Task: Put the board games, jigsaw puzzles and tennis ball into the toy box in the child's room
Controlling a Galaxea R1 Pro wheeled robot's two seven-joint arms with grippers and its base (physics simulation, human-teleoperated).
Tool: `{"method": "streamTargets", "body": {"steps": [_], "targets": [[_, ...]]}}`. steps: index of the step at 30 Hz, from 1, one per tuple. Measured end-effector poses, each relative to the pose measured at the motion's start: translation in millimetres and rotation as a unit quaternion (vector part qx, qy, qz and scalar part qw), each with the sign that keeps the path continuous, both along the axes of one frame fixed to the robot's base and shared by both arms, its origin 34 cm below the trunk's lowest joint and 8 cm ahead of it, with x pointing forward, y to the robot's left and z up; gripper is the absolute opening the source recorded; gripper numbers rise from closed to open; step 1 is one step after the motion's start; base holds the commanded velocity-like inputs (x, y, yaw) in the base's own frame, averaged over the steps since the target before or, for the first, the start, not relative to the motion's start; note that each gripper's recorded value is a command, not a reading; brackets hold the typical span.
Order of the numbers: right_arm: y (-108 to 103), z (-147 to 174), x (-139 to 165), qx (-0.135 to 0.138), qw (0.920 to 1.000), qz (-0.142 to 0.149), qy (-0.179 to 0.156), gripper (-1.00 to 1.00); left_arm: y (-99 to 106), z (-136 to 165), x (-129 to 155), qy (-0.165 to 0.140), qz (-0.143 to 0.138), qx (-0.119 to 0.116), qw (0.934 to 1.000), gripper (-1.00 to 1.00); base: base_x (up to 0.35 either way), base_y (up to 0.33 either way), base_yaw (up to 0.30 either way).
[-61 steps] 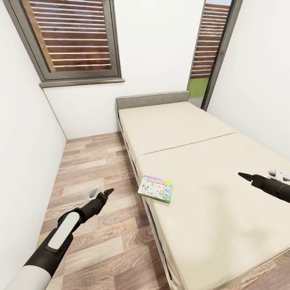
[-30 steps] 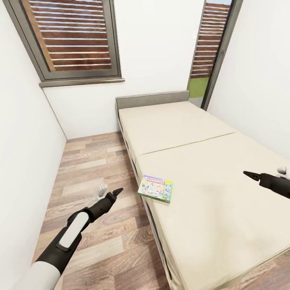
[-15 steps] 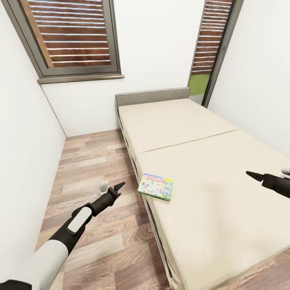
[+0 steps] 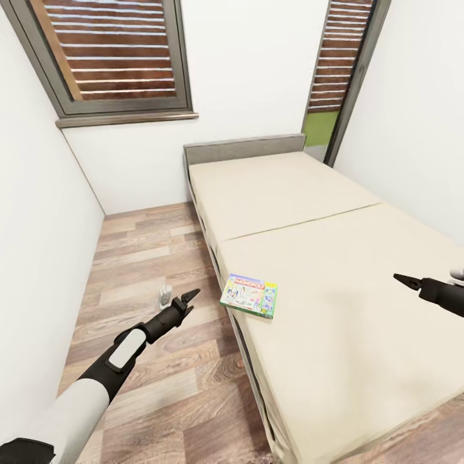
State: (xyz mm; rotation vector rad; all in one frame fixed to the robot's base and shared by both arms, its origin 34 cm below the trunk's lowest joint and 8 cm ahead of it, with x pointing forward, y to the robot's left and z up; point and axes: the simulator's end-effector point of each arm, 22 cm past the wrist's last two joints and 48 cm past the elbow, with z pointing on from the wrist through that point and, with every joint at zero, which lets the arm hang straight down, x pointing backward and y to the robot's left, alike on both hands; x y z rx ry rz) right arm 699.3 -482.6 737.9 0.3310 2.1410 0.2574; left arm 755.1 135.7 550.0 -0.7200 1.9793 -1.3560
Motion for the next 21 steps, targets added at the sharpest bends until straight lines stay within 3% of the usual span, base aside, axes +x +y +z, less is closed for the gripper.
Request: {"method": "streamTargets", "body": {"steps": [21], "targets": [[0.6, -19.4, 1.9, 0.000, 0.9999, 0.001, 0.017, 1.00, 4.1, -18.0, -0.9, 0.016, 0.003, -0.006, 0.9998, 1.00, 0.000, 0.000, 0.000]]}}
